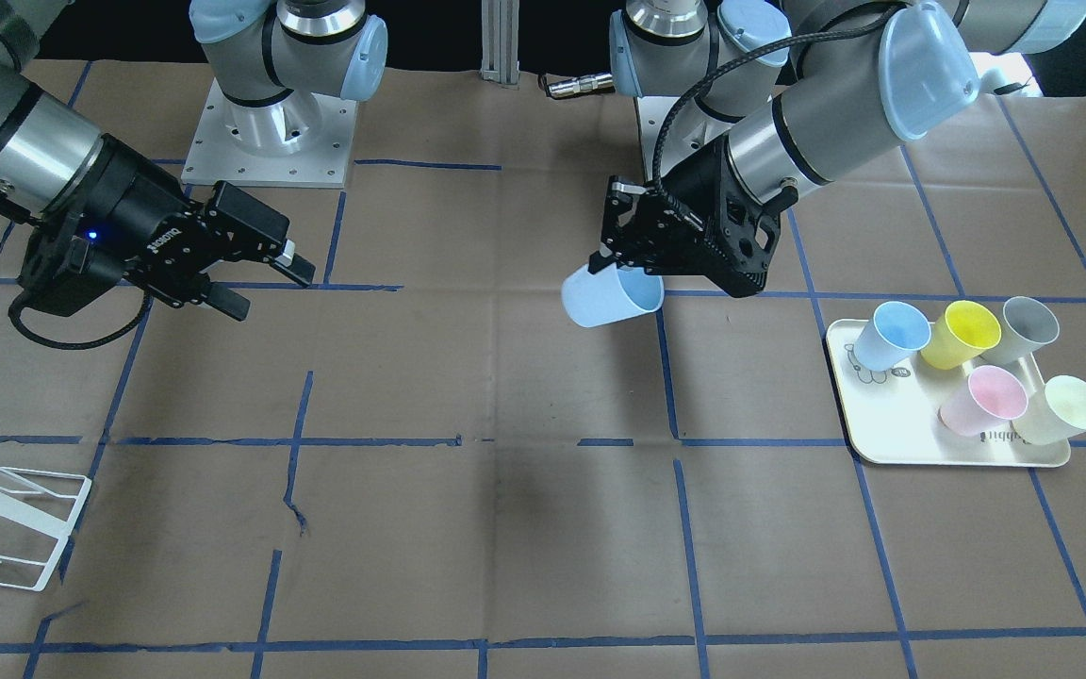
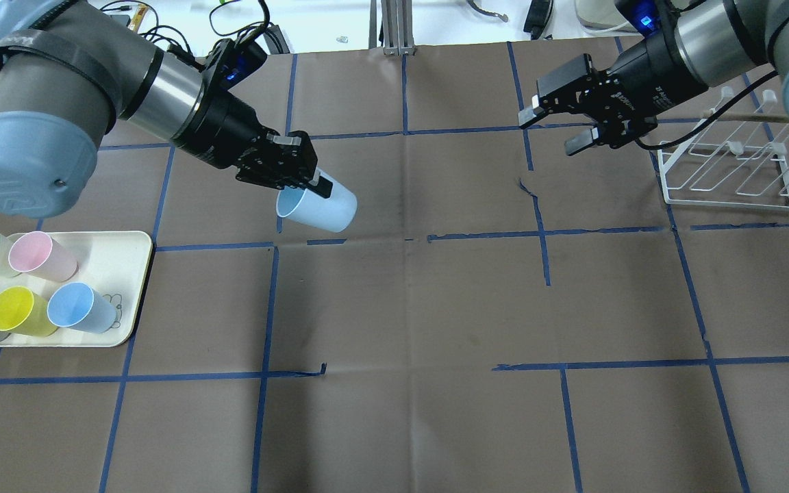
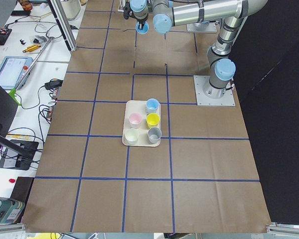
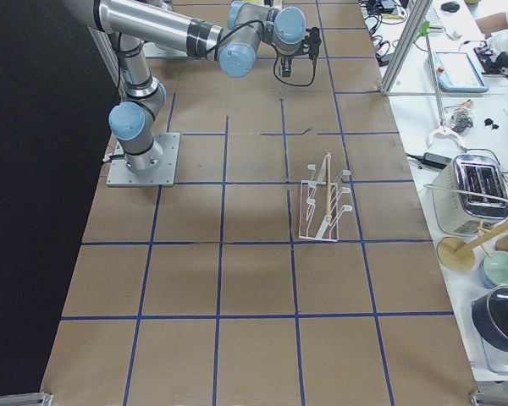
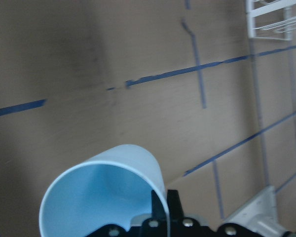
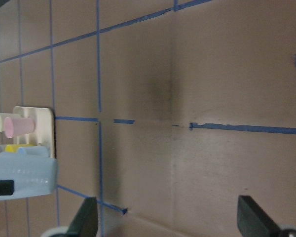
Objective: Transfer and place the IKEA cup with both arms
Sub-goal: 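Lower the cup onto the white tray with the left gripper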
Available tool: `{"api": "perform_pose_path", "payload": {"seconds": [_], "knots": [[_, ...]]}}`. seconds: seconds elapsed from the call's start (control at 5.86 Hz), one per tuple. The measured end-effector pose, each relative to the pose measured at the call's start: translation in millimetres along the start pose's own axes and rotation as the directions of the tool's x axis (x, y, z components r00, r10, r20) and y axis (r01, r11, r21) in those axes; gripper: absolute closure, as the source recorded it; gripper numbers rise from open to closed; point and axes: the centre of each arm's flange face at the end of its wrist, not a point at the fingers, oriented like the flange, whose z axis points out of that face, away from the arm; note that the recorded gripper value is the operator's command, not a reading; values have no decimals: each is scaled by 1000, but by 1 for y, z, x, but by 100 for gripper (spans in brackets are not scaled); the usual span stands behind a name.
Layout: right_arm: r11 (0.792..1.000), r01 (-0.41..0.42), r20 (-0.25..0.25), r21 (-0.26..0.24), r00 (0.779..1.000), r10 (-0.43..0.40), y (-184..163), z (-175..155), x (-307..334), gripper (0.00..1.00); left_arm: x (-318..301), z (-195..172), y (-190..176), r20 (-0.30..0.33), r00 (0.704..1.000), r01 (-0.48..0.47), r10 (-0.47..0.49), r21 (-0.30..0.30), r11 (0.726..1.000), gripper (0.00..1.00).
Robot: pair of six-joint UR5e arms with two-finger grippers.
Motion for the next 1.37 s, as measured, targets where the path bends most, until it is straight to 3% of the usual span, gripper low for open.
{"api": "perform_pose_path", "payload": {"seconds": [0.17,0.34,0.51,0.68,0.85,1.02,1.37], "knots": [[1000,-20,-129,18,991,22,-1,-3,-5,0,-27,1,3,181,983,28,-17,-56,998,92],[1000,-22,-275,20,961,27,3,2,-29,0,-59,-3,8,339,940,74,-36,-100,992,92],[1000,2,-408,24,913,8,10,9,-64,0,-98,-12,10,452,889,138,-71,-117,984,96],[999,25,-481,20,877,-13,18,11,-92,0,-148,-18,6,514,849,213,-123,-119,970,96],[1000,26,-504,5,863,-19,22,10,-103,0,-197,-17,1,554,818,258,-154,-115,959,95],[1000,13,-510,3,860,-9,21,6,-101,0,-240,-15,-6,579,804,243,-136,-111,964,95],[999,-31,-520,28,853,41,15,-10,-81,0,-300,-11,-11,588,803,201,-102,-105,974,96]]}}
